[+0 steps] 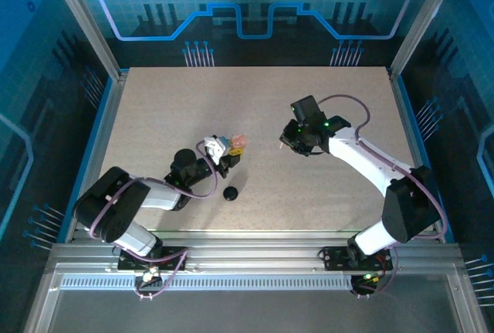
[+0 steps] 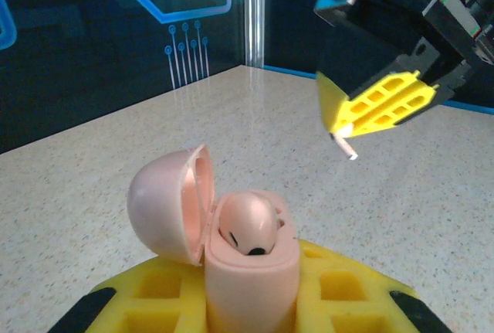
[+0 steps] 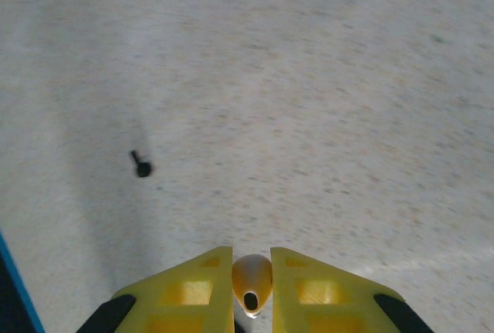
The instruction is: Insert the wireless bluetooth earbuds into the charging case
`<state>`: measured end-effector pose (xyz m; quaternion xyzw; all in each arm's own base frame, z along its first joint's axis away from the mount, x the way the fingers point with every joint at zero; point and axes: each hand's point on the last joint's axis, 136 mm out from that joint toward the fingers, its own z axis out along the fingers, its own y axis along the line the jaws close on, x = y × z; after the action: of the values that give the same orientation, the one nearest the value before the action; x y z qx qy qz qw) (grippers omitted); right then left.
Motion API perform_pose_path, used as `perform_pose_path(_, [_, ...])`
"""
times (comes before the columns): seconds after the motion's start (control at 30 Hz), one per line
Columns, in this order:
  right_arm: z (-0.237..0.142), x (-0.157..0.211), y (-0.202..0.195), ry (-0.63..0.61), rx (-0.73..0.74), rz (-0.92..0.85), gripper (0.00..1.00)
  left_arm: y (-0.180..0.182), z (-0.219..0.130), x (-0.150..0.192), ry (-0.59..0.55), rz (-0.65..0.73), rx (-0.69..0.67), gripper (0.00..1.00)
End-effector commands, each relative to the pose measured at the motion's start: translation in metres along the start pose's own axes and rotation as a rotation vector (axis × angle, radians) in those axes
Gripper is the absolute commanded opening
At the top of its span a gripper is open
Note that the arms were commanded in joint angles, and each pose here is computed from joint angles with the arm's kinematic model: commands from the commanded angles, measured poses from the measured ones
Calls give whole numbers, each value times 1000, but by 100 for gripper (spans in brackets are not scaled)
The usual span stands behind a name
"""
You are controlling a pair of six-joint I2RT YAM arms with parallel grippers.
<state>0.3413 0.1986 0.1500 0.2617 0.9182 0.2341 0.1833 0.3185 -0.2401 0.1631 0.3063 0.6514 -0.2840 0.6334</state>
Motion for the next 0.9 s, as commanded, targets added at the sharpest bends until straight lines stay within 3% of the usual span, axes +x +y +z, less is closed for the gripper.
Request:
perform_pose_path(0.0, [-17,-10,41,-86,-130,-118,16,-8,8,-27,-101,4,44,14])
perform_pose_path(0.4, [-48,-3,95,-215,-387,-350,16,-12,13,-35,-138,4,39,13])
perform_pose_path(0.87, [-63,31,134,-217,-588,-516,16,-9,15,-52,-186,-6,27,13])
